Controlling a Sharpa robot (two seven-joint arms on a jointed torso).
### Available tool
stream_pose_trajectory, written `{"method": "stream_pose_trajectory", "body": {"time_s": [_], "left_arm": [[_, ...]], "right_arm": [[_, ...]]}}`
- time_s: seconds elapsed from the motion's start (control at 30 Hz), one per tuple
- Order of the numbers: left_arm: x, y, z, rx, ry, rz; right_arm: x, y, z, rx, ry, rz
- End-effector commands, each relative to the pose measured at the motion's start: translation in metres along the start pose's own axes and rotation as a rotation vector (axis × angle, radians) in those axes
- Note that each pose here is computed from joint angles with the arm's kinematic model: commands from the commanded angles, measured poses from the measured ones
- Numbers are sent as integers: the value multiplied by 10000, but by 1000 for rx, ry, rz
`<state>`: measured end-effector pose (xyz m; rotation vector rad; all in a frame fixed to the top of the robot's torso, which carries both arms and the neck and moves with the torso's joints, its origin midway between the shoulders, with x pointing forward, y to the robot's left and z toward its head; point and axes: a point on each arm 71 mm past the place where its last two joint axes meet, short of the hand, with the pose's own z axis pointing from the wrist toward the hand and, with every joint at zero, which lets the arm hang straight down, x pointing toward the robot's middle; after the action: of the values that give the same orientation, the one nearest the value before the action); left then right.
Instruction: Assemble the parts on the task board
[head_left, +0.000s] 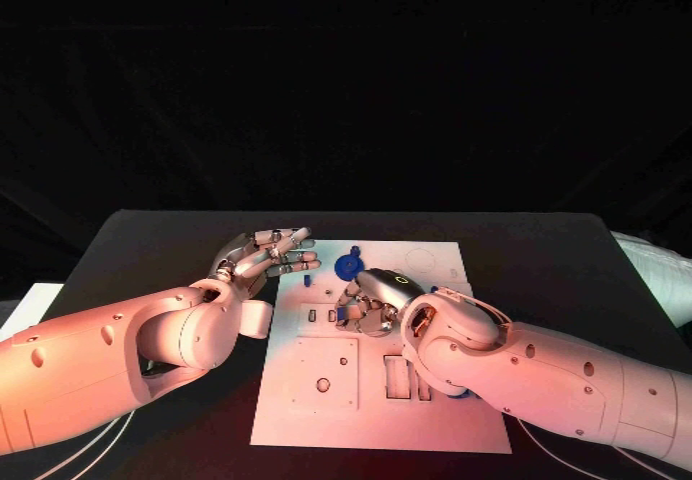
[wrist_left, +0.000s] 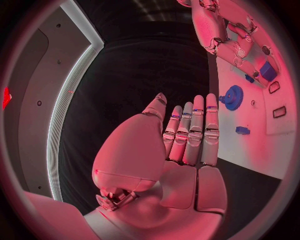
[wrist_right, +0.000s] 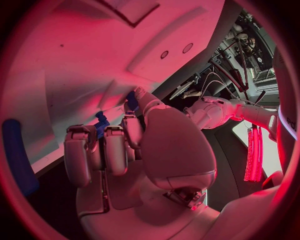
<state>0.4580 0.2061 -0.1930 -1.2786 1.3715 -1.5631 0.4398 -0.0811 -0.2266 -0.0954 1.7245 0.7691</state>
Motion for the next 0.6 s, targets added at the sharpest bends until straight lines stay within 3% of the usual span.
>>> {"method": "stream_pose_trajectory", "body": {"time_s": [0.03, 0.6], "left_arm": [[26, -8, 3, 8, 20, -12], [33, -5, 2, 4, 24, -14]], "right_arm": [[81, -76, -19, 47, 42, -32], [52, -41, -13, 39, -11, -25]]}}
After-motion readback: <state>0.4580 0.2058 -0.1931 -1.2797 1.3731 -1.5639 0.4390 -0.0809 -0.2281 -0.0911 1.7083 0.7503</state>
